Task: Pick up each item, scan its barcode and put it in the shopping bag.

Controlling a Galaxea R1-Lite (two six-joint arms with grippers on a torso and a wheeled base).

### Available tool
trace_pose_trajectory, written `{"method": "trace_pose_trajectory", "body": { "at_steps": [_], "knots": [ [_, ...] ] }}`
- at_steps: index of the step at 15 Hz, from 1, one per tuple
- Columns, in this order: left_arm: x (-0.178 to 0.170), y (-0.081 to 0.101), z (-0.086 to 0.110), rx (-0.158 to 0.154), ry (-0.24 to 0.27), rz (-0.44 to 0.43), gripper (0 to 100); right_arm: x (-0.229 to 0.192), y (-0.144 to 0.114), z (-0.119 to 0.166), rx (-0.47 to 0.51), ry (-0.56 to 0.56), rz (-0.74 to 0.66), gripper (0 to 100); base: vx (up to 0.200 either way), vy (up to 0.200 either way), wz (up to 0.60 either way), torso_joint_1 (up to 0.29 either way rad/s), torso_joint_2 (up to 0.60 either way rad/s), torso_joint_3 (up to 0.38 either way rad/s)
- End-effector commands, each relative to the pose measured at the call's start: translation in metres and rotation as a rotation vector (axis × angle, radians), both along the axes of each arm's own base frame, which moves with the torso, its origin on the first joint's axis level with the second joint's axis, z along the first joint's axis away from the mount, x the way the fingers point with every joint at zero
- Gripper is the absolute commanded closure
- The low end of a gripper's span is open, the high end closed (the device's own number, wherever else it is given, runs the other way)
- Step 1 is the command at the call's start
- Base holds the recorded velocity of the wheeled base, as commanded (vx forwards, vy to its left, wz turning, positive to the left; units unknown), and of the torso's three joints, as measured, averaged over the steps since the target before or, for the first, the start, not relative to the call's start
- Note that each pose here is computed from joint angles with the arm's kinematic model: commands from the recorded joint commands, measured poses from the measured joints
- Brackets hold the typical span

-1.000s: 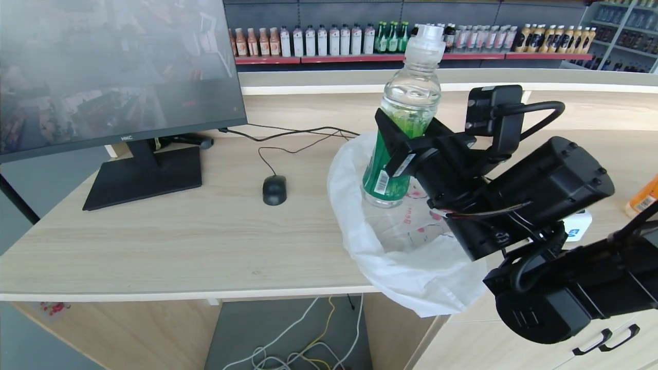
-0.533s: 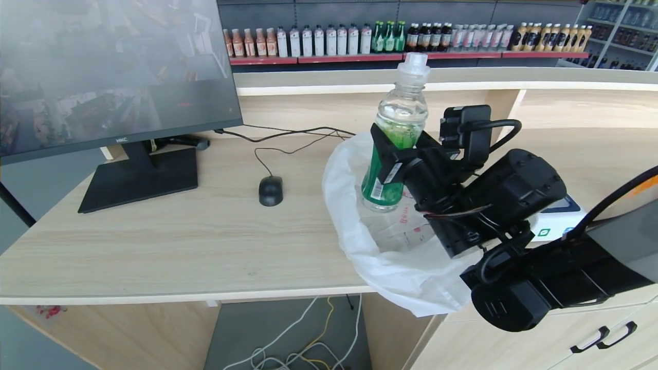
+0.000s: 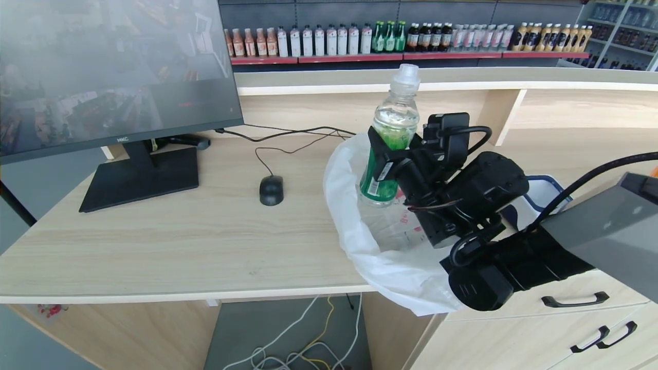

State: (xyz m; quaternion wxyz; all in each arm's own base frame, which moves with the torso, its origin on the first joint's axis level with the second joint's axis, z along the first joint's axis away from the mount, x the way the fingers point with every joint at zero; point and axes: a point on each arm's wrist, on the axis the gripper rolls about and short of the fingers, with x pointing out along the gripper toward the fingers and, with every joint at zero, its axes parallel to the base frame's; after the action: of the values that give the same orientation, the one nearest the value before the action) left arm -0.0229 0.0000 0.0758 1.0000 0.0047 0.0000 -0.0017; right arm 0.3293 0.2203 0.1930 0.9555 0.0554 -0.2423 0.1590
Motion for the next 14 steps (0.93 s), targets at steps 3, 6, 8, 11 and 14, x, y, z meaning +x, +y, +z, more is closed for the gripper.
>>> {"method": "trace_pose_trajectory", "body": {
  "at_steps": [3, 6, 8, 11, 14],
  "knots": [
    [0.0, 0.0, 0.0, 0.0, 0.0, 0.0, 0, 0.008, 0.007, -0.017, -0.02, 0.029, 0.004, 100, 0.0, 0.0, 0.0, 0.0, 0.0, 0.0],
    [0.0, 0.0, 0.0, 0.0, -0.002, 0.0, 0, 0.01, 0.008, -0.023, -0.023, 0.044, 0.006, 100, 0.0, 0.0, 0.0, 0.0, 0.0, 0.0],
    [0.0, 0.0, 0.0, 0.0, 0.0, 0.0, 0, 0.011, 0.008, -0.024, -0.024, 0.046, 0.006, 100, 0.0, 0.0, 0.0, 0.0, 0.0, 0.0],
    [0.0, 0.0, 0.0, 0.0, -0.002, 0.0, 0, 0.011, 0.008, -0.027, -0.027, 0.053, 0.005, 100, 0.0, 0.0, 0.0, 0.0, 0.0, 0.0],
    [0.0, 0.0, 0.0, 0.0, 0.0, 0.0, 0, 0.011, 0.009, -0.028, -0.031, 0.057, 0.004, 100, 0.0, 0.0, 0.0, 0.0, 0.0, 0.0]
  ]
}}
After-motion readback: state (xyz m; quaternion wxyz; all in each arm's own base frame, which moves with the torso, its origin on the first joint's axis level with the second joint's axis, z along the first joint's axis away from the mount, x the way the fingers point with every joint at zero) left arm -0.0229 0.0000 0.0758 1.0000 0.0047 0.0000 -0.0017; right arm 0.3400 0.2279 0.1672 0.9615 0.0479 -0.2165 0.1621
